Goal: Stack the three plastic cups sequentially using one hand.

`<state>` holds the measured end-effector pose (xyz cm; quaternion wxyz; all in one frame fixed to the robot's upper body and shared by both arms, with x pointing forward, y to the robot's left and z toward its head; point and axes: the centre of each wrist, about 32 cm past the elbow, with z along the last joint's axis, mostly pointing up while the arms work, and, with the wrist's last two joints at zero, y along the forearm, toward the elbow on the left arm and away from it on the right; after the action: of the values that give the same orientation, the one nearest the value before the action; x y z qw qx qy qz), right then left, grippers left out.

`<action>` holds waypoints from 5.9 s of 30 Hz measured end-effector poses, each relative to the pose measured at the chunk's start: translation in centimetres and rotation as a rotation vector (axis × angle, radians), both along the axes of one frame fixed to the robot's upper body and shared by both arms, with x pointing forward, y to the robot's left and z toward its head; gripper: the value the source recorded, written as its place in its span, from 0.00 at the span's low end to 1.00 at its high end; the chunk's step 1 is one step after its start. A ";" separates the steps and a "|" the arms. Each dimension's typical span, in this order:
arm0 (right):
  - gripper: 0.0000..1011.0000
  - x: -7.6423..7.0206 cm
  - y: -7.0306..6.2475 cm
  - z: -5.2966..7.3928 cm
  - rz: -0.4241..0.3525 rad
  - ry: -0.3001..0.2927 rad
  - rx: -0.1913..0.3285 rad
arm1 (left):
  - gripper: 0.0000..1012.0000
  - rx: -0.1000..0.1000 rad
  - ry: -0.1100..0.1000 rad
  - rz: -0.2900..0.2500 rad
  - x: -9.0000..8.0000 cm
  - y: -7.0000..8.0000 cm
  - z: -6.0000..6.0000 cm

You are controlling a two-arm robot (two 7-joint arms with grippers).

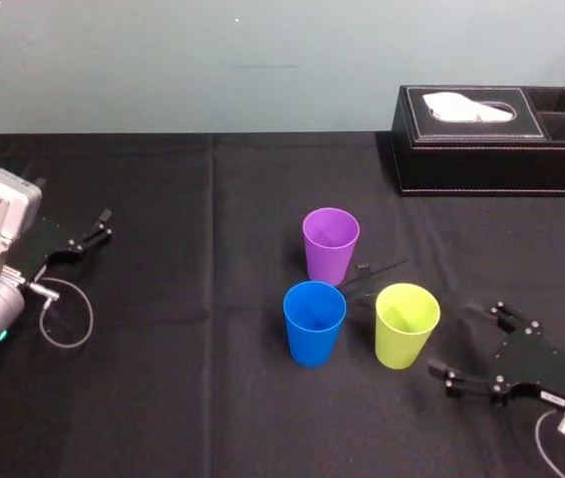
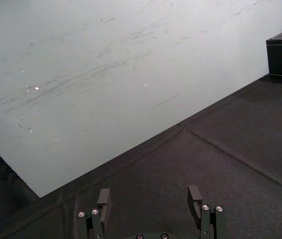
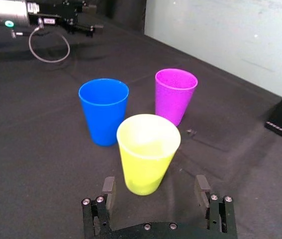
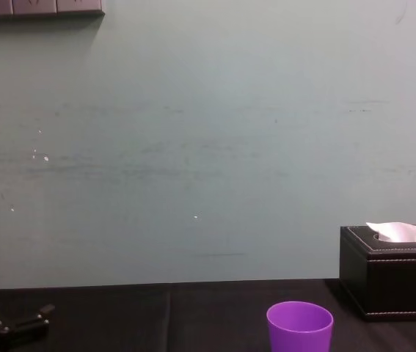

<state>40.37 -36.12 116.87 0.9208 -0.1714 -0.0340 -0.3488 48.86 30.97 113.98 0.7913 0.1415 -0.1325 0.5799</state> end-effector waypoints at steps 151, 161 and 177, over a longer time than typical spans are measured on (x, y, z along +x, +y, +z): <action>0.74 8.3 7.7 7.8 -0.047 -0.139 0.058 | 1.00 0.000 0.000 0.000 0.0 0.0 0.0; 0.74 9.8 9.0 7.0 -0.017 -0.135 0.056 | 1.00 0.000 0.000 0.000 0.0 0.0 0.0; 0.74 11.2 10.4 6.2 0.016 -0.136 0.033 | 1.00 0.000 0.000 0.000 0.0 0.0 0.0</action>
<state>51.60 -25.77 123.08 0.9218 -0.1319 -0.0921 -0.3527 48.86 30.97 113.98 0.7913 0.1415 -0.1325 0.5799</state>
